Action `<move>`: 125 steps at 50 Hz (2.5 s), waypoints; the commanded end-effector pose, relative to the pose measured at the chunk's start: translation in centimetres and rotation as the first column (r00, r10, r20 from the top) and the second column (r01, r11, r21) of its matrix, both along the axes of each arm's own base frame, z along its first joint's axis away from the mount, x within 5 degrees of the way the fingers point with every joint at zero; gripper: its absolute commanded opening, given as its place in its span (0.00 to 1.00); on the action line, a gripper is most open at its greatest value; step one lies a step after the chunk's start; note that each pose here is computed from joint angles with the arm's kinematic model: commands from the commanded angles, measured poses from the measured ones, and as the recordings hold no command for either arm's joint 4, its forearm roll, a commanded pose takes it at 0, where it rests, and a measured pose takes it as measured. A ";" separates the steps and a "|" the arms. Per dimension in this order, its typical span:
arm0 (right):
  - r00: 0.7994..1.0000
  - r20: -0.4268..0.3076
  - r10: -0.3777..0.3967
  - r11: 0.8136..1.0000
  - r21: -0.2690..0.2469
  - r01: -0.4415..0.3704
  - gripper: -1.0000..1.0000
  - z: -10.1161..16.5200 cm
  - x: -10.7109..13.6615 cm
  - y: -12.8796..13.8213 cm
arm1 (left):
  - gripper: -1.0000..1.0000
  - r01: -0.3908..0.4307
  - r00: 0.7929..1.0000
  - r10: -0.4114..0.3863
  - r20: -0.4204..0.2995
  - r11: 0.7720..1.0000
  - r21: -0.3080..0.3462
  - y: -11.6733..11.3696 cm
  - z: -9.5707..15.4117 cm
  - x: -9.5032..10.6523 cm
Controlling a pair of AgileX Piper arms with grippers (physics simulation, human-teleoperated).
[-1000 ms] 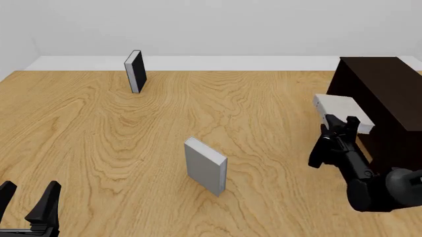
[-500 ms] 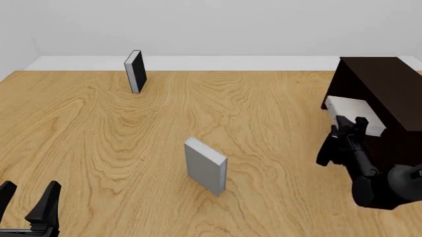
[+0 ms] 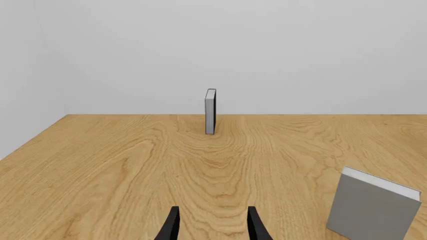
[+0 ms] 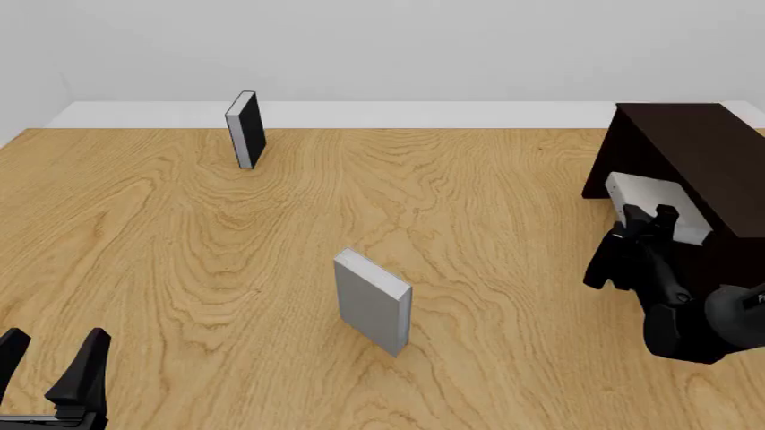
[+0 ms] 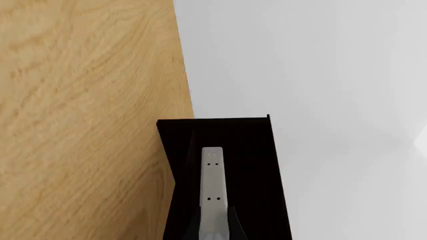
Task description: Pick up the book on the right and place it on the cabinet shelf.
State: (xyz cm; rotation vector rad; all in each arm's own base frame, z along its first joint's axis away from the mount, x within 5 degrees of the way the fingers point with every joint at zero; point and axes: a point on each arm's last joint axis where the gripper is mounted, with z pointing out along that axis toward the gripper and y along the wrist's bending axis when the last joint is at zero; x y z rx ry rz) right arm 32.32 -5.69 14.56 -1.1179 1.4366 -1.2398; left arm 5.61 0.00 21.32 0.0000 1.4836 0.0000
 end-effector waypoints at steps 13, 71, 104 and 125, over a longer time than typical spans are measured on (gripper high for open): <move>0.999 0.023 -0.042 0.999 0.024 0.041 0.00 -0.1 1.3 -1.6 | 1.00 0.000 1.000 0.000 0.000 1.000 0.000 0.0 0.0 0.0; 0.997 -0.008 -0.075 0.994 0.085 0.075 0.00 0.8 4.7 -3.5 | 1.00 0.000 1.000 0.000 0.000 1.000 0.000 0.0 0.0 0.0; 0.994 -0.093 -0.061 0.991 0.117 0.072 0.00 -0.3 4.7 -2.9 | 1.00 0.000 1.000 0.000 0.000 1.000 0.000 0.0 0.0 0.0; 0.993 -0.110 -0.038 0.991 0.121 0.052 1.00 -0.7 4.6 -2.0 | 1.00 0.000 1.000 0.000 0.000 1.000 0.000 0.0 0.0 0.0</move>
